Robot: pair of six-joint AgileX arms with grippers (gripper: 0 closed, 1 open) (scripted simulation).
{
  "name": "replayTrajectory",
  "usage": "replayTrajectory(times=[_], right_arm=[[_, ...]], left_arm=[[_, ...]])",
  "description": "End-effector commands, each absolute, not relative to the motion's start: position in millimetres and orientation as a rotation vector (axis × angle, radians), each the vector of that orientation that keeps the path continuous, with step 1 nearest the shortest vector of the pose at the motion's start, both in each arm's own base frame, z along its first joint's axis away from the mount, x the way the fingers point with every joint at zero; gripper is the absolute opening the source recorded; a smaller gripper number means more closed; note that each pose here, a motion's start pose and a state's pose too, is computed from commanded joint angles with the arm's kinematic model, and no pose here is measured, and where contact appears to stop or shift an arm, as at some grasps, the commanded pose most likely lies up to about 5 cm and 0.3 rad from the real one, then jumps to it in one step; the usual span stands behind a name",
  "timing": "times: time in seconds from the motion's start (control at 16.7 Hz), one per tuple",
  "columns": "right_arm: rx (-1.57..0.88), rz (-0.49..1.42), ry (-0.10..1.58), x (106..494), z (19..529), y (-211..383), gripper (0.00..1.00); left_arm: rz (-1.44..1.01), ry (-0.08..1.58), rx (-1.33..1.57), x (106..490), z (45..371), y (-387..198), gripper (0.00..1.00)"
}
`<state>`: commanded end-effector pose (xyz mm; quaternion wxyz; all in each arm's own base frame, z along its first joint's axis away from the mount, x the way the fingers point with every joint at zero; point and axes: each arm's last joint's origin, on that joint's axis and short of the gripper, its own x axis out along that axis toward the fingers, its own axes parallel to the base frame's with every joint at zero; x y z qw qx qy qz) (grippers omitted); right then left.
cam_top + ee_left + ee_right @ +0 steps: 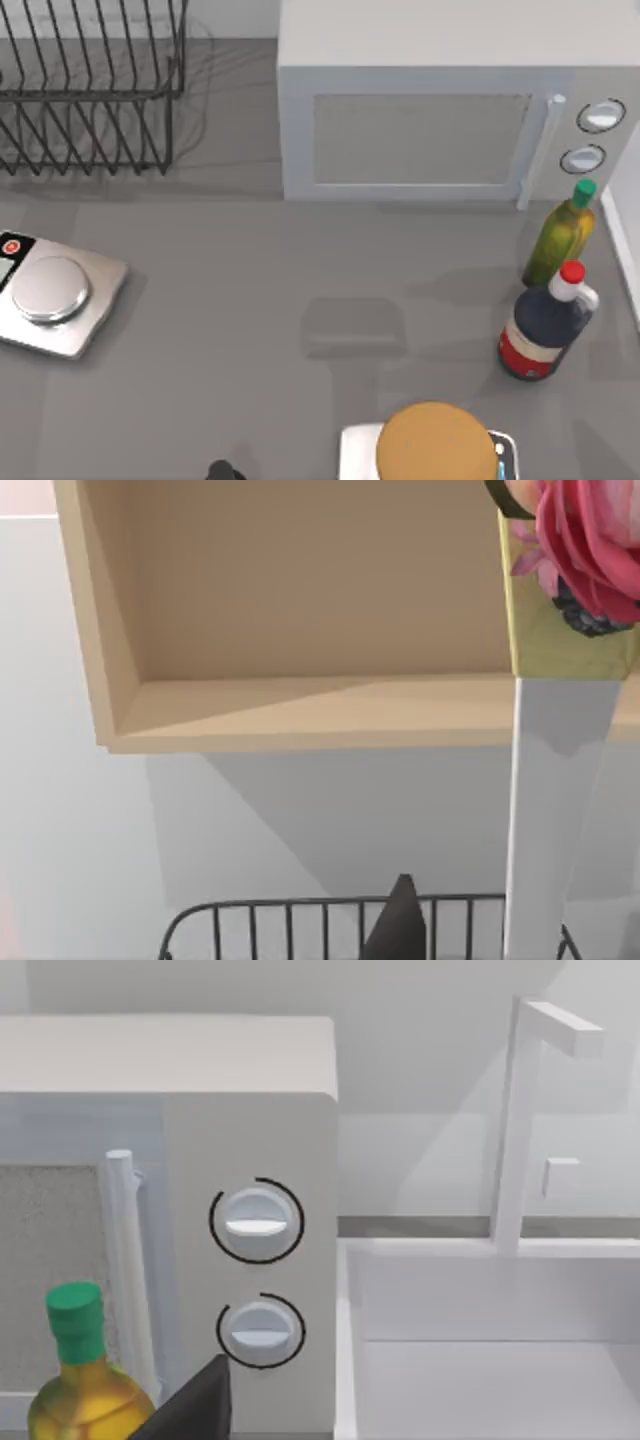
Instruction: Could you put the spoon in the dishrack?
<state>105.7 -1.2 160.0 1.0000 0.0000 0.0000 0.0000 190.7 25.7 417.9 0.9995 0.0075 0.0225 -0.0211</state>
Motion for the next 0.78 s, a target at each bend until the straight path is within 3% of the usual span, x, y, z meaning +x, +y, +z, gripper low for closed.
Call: replayTrajectory(times=[0.48,0.78], right_arm=[[0.000,0.000,0.000,106,160,-1,1.00],[0.000,0.000,0.000,106,160,-1,1.00]], left_arm=[[-0.023,0.000,0.003,186,418,29,0.00],[-0.020,0.001,-0.001,248,395,36,0.00]])
